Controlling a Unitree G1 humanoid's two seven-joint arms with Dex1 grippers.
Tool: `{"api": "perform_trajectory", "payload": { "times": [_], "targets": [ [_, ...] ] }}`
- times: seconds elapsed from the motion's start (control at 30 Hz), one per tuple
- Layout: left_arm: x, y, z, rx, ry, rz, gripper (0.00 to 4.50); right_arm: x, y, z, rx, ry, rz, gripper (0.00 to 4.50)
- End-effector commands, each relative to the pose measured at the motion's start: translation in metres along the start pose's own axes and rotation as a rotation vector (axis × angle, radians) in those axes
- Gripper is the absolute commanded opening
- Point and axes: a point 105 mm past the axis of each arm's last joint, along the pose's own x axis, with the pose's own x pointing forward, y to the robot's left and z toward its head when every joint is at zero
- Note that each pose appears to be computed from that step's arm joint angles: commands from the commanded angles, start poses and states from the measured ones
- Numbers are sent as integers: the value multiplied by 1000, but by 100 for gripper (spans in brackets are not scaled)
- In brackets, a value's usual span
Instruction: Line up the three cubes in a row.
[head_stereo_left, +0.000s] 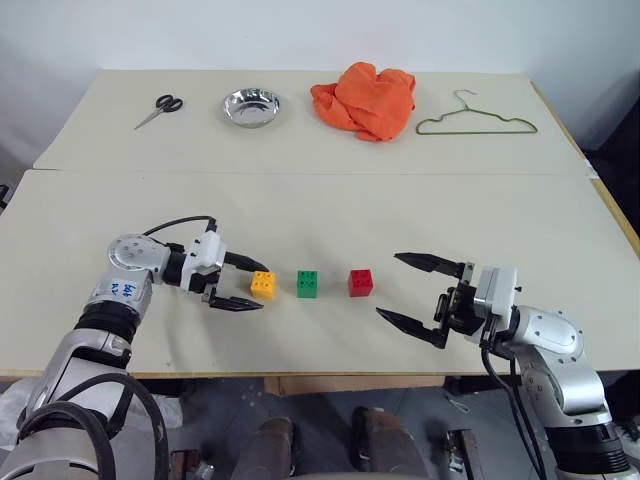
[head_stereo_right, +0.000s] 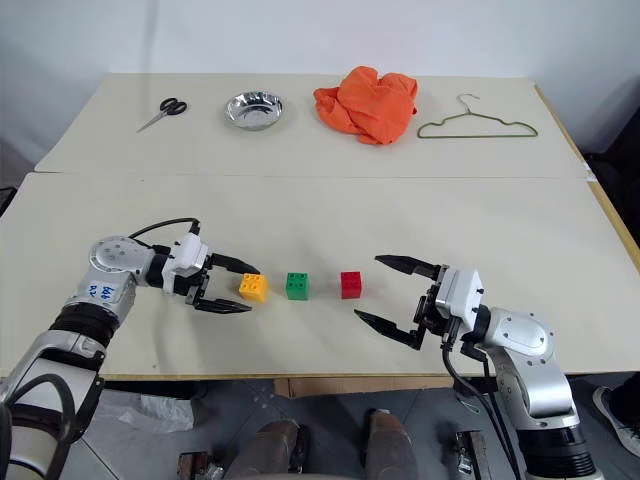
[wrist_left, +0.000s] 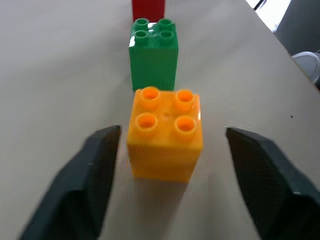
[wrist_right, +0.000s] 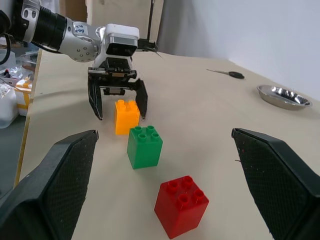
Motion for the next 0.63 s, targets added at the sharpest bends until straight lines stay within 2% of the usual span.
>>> {"api": "perform_trajectory", "payload": {
  "times": [0.03,0.27,0.33,0.37,0.5,0.63],
  "targets": [
    [-19,-4,12,45,-26,-16,447,4,0,11,-6,-36,36,450],
    [-73,-22,27,53,-17,206,447,-19,-19,18,-55,73,129,450],
    [-97,-29,24,116,88,333,447,-32,-35,25,-72,159,177,450],
    [-104,-30,25,106,97,374,447,-36,-38,28,-71,183,201,450],
    [-108,-41,25,45,90,413,447,-34,-39,29,-83,203,261,450],
    [-106,-46,24,18,104,456,447,-34,-43,20,-86,213,248,450]
  ]
}}
